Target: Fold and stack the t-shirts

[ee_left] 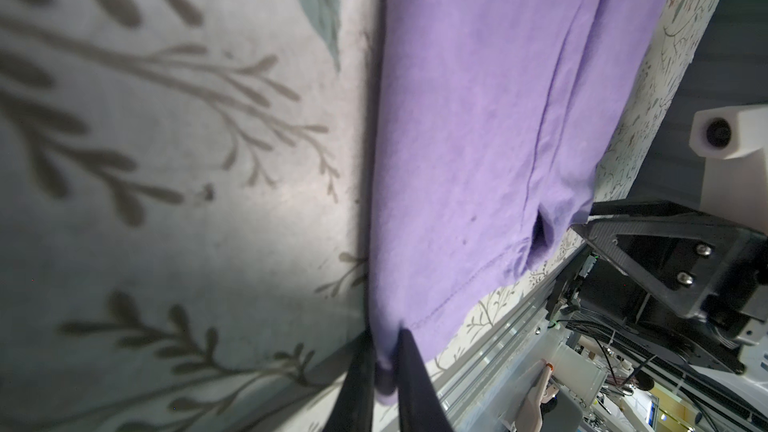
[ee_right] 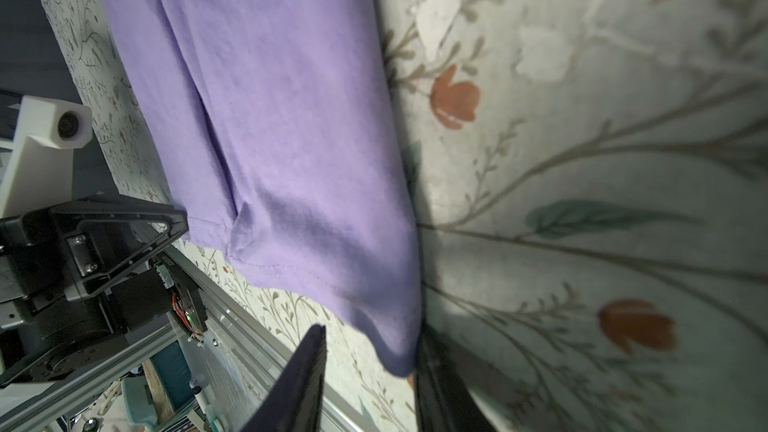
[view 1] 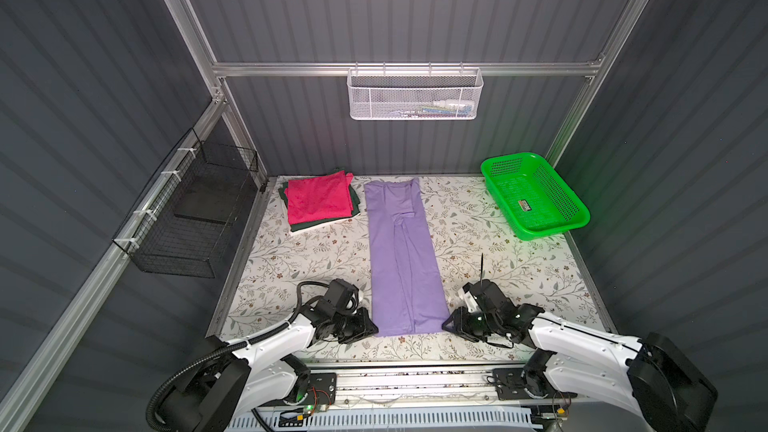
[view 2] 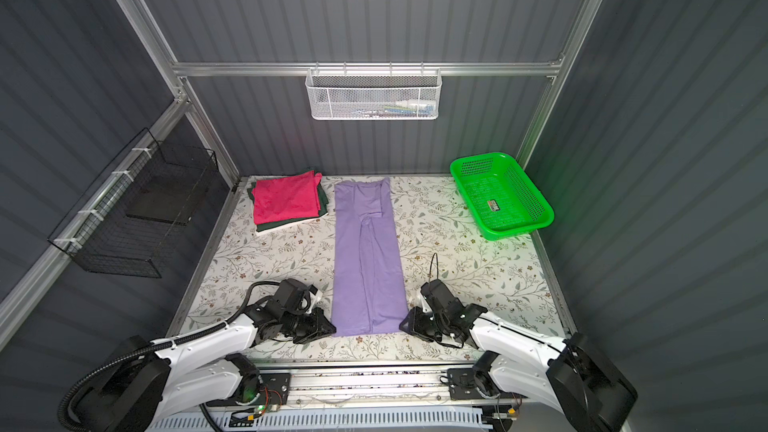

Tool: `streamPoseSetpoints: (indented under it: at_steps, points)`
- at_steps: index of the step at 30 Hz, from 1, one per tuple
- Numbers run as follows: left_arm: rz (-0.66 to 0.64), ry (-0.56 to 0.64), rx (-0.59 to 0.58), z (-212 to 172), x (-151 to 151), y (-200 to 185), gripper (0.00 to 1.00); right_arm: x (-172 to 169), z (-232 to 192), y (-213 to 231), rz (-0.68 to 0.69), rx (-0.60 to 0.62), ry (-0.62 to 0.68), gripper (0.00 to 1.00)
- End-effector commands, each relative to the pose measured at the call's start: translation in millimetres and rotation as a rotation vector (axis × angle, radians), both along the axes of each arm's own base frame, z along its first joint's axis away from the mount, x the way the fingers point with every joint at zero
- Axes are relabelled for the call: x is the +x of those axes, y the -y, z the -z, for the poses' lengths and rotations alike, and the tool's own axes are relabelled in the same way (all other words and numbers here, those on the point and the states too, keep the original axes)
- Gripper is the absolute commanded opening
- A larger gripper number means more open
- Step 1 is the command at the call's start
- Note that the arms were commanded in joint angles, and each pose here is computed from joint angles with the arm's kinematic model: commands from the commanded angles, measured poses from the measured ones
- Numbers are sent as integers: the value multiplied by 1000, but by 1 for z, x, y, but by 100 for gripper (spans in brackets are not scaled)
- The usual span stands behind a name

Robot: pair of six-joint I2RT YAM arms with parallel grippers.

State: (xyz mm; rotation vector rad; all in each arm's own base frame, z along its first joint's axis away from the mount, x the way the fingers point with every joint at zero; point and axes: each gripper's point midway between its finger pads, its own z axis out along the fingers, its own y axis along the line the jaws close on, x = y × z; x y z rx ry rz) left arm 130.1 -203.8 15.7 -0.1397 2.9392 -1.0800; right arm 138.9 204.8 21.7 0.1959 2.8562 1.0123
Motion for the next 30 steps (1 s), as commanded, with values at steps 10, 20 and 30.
streamPoseSetpoints:
  at_steps: [10,20,30]
  points:
    - [3,-145,198,39,-39,-40,0,-6,26,37,59,-197,-23,41]
    - [12,-150,207,41,-38,-39,0,-7,34,26,16,-185,-62,30]
    - [4,-161,217,42,-44,-44,0,-13,31,29,5,-181,-61,0]
